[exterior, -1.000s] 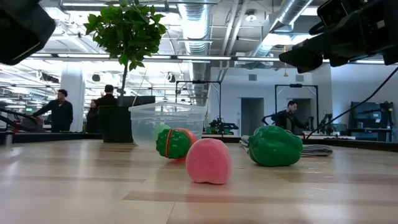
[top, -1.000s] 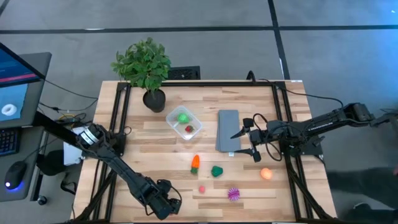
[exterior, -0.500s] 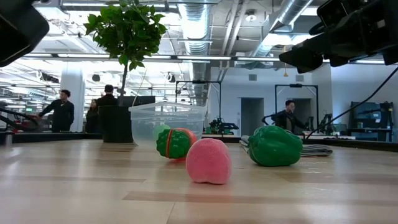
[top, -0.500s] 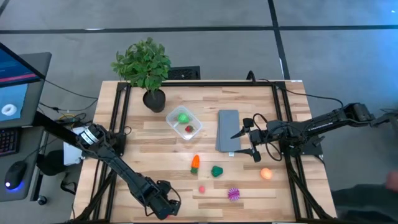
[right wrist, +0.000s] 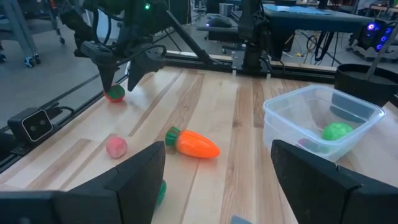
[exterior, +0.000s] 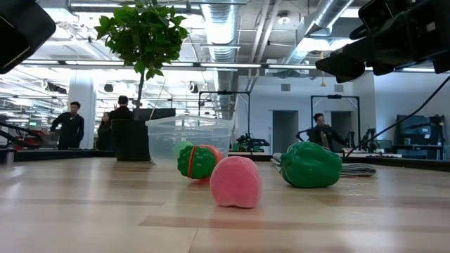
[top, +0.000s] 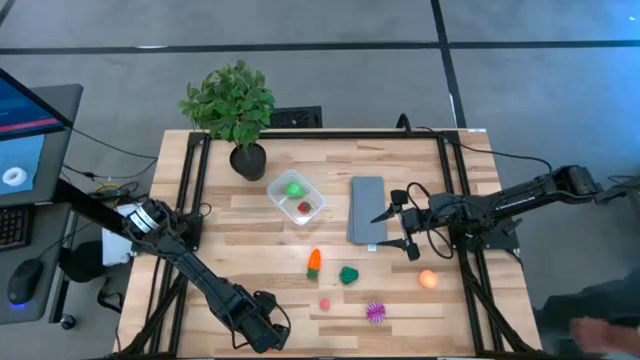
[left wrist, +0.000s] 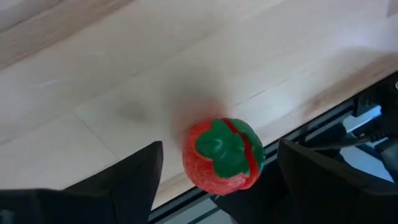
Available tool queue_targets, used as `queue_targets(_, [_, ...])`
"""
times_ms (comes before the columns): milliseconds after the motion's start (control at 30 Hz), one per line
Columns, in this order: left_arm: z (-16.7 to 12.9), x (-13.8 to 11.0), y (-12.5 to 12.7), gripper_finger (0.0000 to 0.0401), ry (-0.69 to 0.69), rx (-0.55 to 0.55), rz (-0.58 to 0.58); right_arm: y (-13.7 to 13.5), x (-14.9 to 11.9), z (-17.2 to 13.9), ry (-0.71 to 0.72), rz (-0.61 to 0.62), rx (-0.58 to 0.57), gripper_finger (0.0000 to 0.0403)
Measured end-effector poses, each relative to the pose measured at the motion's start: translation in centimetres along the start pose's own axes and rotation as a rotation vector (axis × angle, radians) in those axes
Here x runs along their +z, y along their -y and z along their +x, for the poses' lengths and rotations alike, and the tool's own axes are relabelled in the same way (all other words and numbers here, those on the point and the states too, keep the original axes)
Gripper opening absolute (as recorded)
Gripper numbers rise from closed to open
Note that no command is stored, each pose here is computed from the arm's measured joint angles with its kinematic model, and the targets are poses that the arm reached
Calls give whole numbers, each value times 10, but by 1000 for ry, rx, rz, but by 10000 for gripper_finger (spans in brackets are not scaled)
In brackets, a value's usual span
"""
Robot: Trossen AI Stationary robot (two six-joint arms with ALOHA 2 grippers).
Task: Pick and placing Produce into tupperware
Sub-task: Put the red strawberry into the transparent bin
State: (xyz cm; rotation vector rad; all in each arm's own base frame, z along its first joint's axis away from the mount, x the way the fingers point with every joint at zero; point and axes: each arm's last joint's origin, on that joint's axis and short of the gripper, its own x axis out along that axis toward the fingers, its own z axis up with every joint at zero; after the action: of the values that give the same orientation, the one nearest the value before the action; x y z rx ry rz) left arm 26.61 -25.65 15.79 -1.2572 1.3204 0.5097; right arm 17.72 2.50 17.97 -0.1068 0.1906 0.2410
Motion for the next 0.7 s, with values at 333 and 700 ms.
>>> queue_targets(333, [0,-2,4,356,-15,-40,19,0,0,0,0,0,0,317])
queue_targets(700, [1,-3,2,357,-23,-23,26,0,0,0,0,1,0,317])
